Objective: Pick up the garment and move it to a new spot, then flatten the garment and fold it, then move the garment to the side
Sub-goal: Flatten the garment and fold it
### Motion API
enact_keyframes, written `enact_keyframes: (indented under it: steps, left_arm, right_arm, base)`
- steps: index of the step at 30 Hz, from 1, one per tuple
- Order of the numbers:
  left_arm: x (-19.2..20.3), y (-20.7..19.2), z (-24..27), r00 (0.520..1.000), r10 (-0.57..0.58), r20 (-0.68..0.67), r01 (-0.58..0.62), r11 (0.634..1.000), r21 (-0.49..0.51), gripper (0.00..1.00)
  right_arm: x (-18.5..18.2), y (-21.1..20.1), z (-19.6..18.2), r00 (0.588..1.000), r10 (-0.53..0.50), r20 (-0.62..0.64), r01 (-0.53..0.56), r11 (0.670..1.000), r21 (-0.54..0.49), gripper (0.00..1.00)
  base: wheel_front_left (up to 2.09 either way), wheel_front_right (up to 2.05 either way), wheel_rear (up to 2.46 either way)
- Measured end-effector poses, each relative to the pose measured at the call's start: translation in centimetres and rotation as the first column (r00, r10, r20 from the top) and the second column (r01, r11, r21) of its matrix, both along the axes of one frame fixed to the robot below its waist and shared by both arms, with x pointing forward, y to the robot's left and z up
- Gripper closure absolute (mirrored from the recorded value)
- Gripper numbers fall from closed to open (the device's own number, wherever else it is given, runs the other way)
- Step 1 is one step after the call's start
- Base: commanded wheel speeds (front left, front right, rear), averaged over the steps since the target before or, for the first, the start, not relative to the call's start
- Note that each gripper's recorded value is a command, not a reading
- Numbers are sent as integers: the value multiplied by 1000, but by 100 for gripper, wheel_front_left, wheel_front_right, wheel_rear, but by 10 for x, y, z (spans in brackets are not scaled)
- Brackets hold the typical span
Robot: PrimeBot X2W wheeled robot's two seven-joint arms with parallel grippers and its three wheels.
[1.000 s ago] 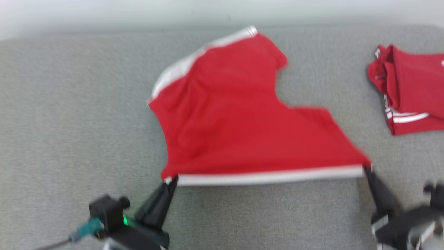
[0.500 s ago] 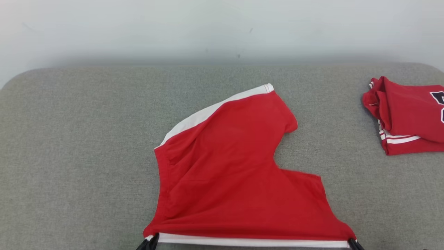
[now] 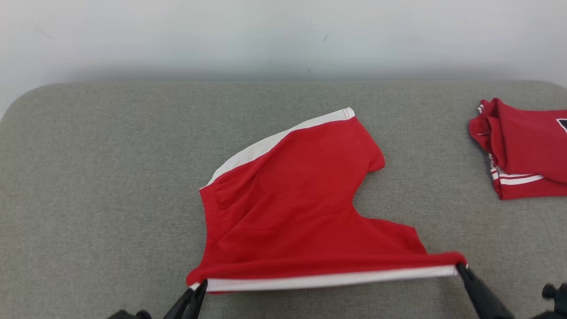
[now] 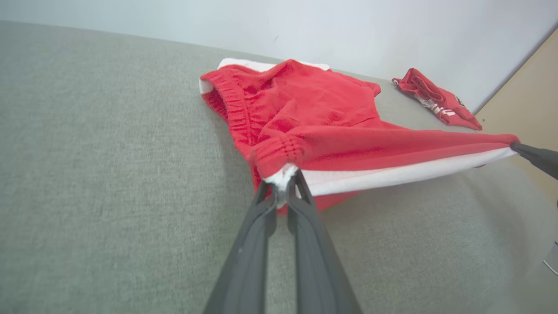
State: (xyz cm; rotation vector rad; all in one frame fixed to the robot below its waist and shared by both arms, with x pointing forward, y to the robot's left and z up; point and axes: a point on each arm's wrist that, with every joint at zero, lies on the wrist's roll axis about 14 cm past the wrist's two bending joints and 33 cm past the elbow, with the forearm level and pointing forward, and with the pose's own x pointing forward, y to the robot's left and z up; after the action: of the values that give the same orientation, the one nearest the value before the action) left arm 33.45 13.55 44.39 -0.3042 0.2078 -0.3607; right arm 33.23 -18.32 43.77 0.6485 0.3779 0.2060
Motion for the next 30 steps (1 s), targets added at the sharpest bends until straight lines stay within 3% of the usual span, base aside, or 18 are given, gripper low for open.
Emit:
enact_keyframes:
  steps: [9,14,22,30]
  left_arm:
    - [40,0,53,981,-52,189,41,997,63,100]
    - [78,3,66,973,-66,220,49,995,85,100]
    - [127,14,56,982,-49,184,28,993,117,100]
    - [159,22,37,991,-34,130,15,990,143,100]
  right_arm:
    - [81,13,62,980,96,172,-88,995,-52,100]
    - [150,23,81,970,142,198,-118,985,-127,100]
    - [228,54,71,970,203,132,-172,961,-216,100]
    - [278,81,40,972,224,63,-198,940,-279,100]
  base:
    - [0,0,0]
    - [0,0,0]
    - [0,0,0]
    - [0,0,0]
